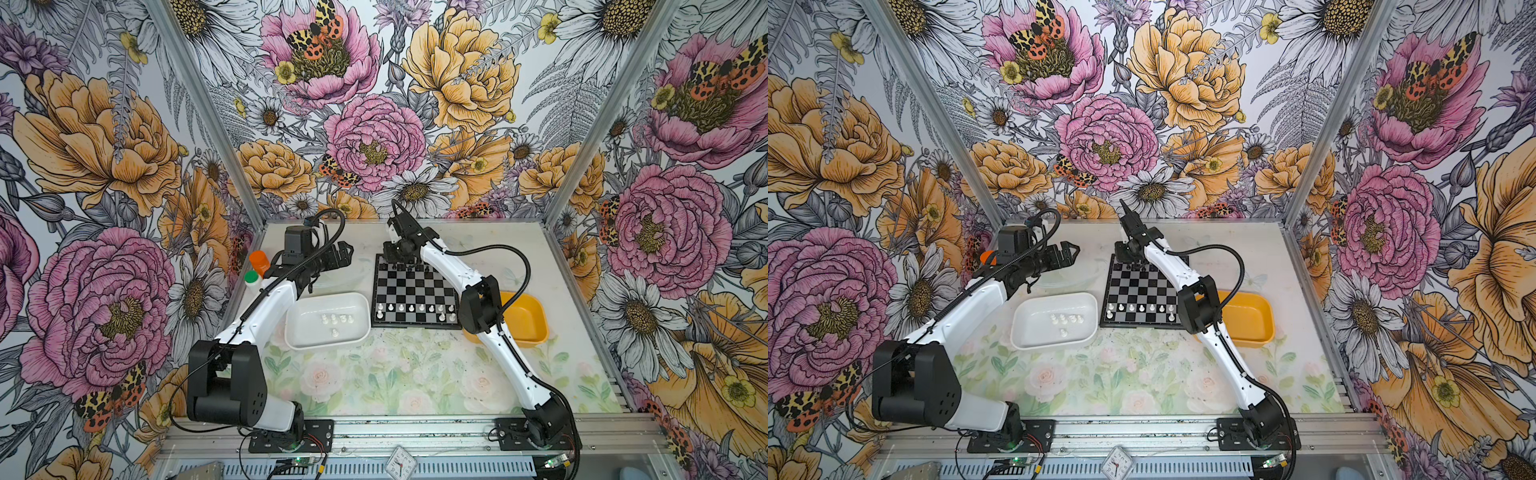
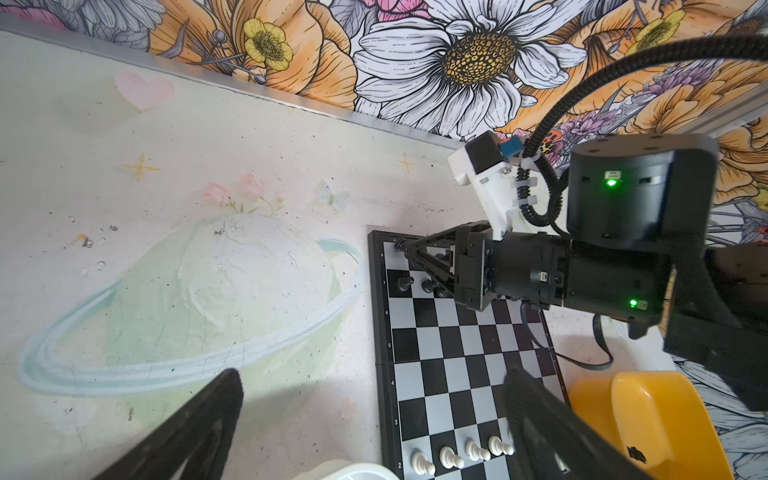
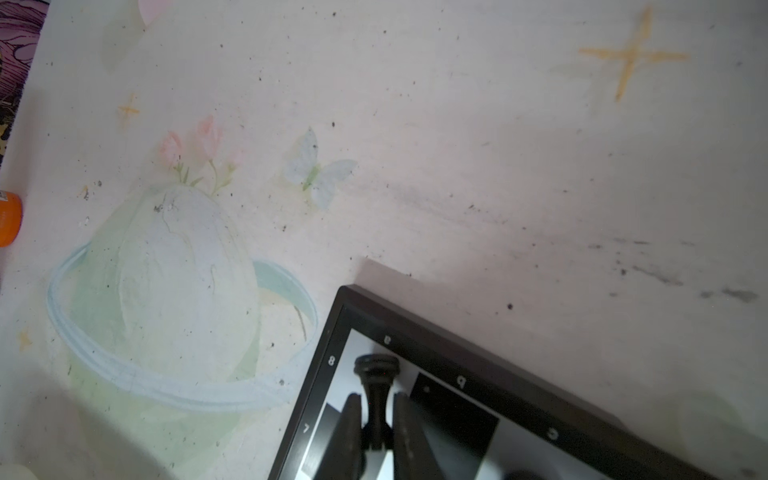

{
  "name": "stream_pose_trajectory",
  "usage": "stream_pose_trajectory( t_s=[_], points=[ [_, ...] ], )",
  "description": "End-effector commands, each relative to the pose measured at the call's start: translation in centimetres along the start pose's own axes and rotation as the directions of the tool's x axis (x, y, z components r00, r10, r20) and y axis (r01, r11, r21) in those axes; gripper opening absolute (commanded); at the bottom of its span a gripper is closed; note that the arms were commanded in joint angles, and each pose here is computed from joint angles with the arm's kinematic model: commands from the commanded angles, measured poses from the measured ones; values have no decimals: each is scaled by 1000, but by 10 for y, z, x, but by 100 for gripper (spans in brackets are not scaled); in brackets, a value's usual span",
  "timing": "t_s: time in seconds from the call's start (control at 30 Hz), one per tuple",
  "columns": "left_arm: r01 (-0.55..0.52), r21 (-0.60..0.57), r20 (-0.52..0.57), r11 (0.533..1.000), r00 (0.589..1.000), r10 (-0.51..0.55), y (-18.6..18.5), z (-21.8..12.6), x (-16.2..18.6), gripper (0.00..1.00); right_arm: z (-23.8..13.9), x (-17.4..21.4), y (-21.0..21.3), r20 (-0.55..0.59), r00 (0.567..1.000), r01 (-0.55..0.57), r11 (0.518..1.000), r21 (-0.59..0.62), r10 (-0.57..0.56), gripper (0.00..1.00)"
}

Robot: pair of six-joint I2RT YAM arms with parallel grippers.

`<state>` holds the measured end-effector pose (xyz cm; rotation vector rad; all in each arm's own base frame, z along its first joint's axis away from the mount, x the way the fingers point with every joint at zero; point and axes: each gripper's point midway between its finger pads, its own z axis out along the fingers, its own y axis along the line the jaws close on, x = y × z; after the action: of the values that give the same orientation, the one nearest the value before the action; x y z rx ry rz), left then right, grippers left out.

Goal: Set up the chess pieces on the board

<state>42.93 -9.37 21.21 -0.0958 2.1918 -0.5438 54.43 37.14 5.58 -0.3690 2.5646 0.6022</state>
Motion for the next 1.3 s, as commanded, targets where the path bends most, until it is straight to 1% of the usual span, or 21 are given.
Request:
stream_pose_trajectory(
  t_s=[0.0,0.2,0.7,1.1,1.27],
  points=[
    [-5,23,5,1000,1000,5,-3,-3,-5,99,1,-4,8,18,1000,14,1000,-15,-14,17],
    [-6,24,6,1000,1000,5,-3,-2,-5,99,-1,-3,8,15,1000,17,1000,-14,-17,18],
    [14,35,17,999,1000,-15,-4,0,-8,99,-25,-17,16,48,997,61,998,-6,-60,17],
    [6,37,22,999,1000,-7,-4,3,-9,99,-63,-37,26,94,991,102,995,-18,-99,15],
    [6,20,1,1000,1000,-6,3,5,-5,98,-89,-39,35,95,988,124,992,-25,-122,15]
  ],
)
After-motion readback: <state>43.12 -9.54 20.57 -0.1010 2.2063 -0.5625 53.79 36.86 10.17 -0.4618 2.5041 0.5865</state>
